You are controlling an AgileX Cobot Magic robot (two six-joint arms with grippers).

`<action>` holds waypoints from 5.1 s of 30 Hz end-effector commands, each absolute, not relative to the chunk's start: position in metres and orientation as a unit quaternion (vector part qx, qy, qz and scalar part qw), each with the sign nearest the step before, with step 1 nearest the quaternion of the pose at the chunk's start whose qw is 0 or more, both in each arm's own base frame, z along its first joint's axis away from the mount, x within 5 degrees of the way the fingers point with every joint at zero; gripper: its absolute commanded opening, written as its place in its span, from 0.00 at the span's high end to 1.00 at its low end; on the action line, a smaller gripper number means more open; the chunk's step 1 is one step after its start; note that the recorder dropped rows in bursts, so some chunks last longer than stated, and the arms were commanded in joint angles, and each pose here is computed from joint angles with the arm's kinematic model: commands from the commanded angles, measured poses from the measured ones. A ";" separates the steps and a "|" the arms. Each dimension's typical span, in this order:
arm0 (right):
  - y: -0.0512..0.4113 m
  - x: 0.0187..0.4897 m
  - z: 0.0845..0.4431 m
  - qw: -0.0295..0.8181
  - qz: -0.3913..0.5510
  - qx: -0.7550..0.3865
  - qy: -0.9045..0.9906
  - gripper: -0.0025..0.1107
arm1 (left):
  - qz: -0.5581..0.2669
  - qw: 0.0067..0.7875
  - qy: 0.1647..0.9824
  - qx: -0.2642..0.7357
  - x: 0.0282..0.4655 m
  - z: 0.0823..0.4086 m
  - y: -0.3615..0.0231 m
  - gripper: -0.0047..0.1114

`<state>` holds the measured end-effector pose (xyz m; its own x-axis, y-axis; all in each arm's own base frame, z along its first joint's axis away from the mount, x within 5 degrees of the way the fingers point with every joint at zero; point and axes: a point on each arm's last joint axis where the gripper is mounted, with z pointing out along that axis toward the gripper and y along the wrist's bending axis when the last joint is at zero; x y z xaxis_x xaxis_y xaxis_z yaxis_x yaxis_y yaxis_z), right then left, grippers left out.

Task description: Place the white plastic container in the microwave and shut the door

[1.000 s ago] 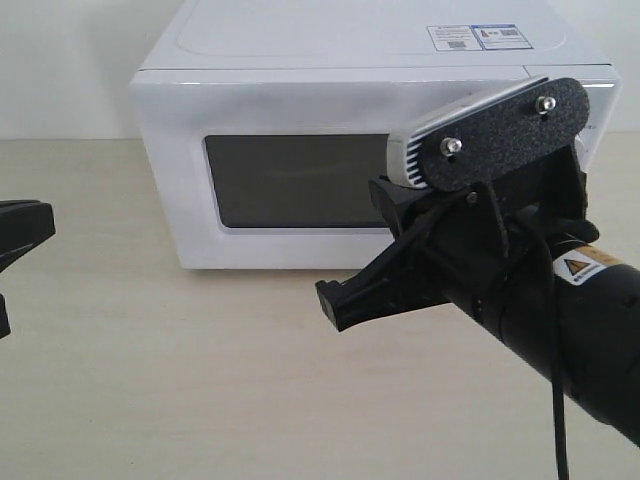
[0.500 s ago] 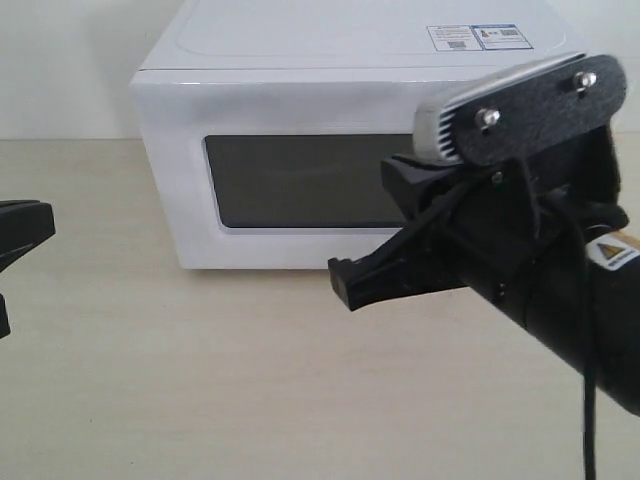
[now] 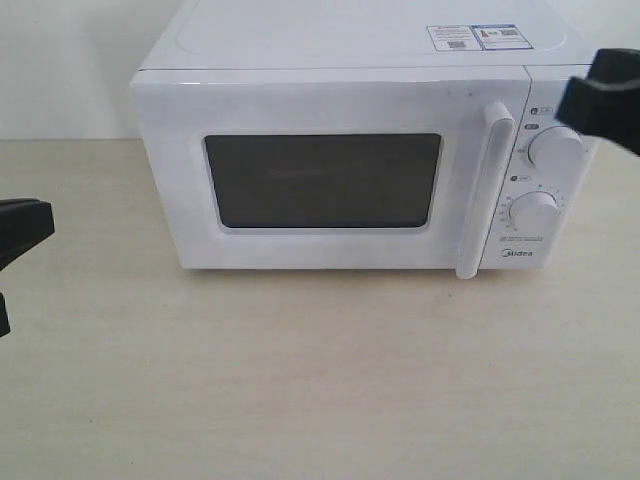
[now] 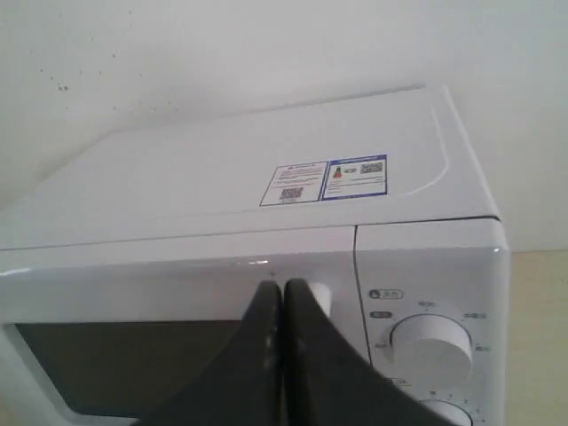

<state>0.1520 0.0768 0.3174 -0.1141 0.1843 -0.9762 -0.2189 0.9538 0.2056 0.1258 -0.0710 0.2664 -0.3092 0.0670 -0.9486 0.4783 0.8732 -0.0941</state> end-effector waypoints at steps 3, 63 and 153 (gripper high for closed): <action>0.041 0.133 0.326 0.683 0.159 0.000 0.713 0.98 | -0.182 0.569 0.784 0.168 0.125 0.267 -0.070 0.92; 0.011 0.075 0.270 0.706 0.064 -0.037 0.704 0.98 | -0.181 0.570 0.784 0.168 0.125 0.267 -0.070 0.92; 0.006 0.053 0.183 0.613 0.025 -0.053 0.788 0.98 | -0.165 0.602 0.757 0.190 0.117 0.277 -0.065 0.92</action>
